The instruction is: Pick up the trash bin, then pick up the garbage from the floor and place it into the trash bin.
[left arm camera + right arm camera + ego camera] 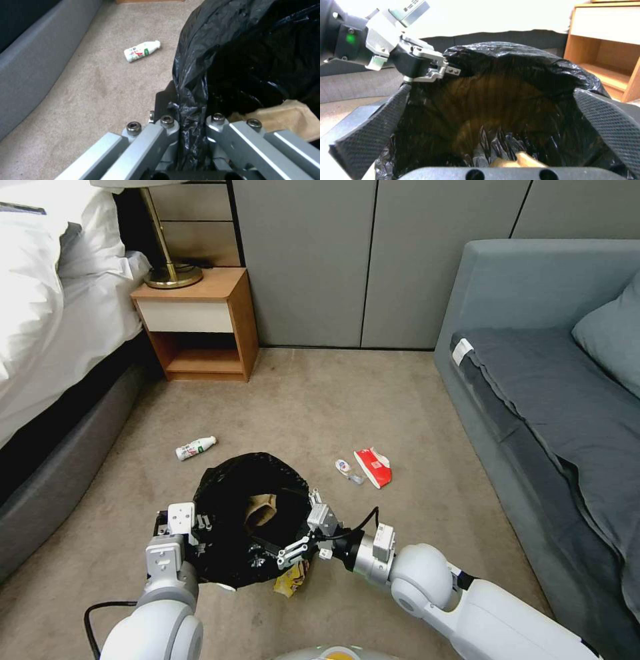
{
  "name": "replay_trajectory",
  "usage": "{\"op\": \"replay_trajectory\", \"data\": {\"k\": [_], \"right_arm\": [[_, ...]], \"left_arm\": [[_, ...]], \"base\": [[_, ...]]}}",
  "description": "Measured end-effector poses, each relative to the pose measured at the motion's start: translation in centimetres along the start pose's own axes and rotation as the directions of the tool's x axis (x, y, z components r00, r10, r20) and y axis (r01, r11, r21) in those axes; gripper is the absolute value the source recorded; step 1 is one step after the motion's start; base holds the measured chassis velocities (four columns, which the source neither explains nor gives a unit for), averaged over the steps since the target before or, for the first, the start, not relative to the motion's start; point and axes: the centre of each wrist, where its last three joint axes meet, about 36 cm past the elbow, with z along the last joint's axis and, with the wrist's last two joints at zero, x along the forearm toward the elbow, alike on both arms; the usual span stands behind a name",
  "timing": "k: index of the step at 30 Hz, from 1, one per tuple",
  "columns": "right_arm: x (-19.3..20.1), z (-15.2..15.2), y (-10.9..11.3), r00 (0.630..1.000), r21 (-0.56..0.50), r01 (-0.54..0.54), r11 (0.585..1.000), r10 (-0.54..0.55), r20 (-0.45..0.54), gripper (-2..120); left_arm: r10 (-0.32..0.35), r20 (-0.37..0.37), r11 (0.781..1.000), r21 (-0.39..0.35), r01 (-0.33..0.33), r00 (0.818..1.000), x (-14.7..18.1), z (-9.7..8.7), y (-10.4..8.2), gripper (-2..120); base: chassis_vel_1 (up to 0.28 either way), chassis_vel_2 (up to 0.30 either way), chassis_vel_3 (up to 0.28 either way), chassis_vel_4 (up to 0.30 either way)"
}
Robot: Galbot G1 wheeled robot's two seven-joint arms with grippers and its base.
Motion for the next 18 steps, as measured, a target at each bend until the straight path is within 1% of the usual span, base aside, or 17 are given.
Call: {"op": "replay_trajectory", "data": {"k": [3,6,7,8,11,12,13,15,16,17,18], "right_arm": [[0.0,-0.2,0.0,1.000,0.002,0.000,1.000,0.000,0.006,114],[0.0,-1.1,-0.2,0.999,0.014,-0.016,1.000,0.015,0.030,114],[0.0,-1.8,-0.1,0.998,0.021,-0.025,0.999,0.024,0.053,114],[0.0,-1.8,-0.1,0.998,0.021,-0.025,0.999,0.024,0.053,114],[0.2,-4.5,-0.2,0.991,0.058,-0.048,0.997,0.040,0.129,111],[0.3,-5.1,-0.2,0.988,0.066,-0.053,0.996,0.043,0.146,109],[0.3,-5.1,-0.2,0.988,0.066,-0.053,0.996,0.043,0.146,109],[1.0,-7.7,-0.2,0.974,0.095,-0.086,0.992,0.064,0.216,104],[1.4,-8.6,-0.2,0.968,0.103,-0.105,0.989,0.078,0.239,102],[1.4,-8.6,-0.2,0.968,0.103,-0.105,0.989,0.078,0.239,102],[2.1,-9.7,-0.2,0.957,0.112,-0.142,0.983,0.108,0.270,100]], "left_arm": [[0.000,0.001,1.000,0.000,0.000,1.000,0.0,0.0,0.0,2],[-0.004,0.001,1.000,-0.003,0.004,1.000,-0.1,0.0,0.1,2],[-0.006,-0.002,1.000,-0.004,0.006,1.000,-0.2,0.1,0.2,2],[-0.006,-0.002,1.000,-0.004,0.006,1.000,-0.2,0.1,0.2,2],[-0.008,-0.004,1.000,-0.005,0.008,1.000,-0.4,0.2,0.2,2],[-0.009,-0.004,1.000,-0.005,0.009,1.000,-0.5,0.2,0.2,2],[-0.009,-0.004,1.000,-0.005,0.009,1.000,-0.5,0.2,0.2,2],[-0.014,-0.004,1.000,-0.007,0.014,1.000,-0.7,0.3,0.5,2],[-0.017,-0.004,1.000,-0.007,0.017,1.000,-0.8,0.3,0.6,2],[-0.017,-0.004,1.000,-0.007,0.017,1.000,-0.8,0.3,0.6,2],[-0.021,-0.003,1.000,-0.006,0.021,1.000,-0.9,0.3,0.8,2]], "base": [[0.000,0.000,0.000,0.000],[0.000,0.000,0.000,0.000],[0.000,0.000,0.000,0.000],[0.000,0.000,0.000,0.000],[0.000,0.000,0.000,0.000],[0.000,0.000,0.000,0.000],[0.000,0.000,0.000,0.000],[0.000,0.000,0.000,0.000],[0.000,0.000,0.000,0.000],[0.000,0.000,0.000,0.000],[0.000,0.000,0.000,0.000]]}}
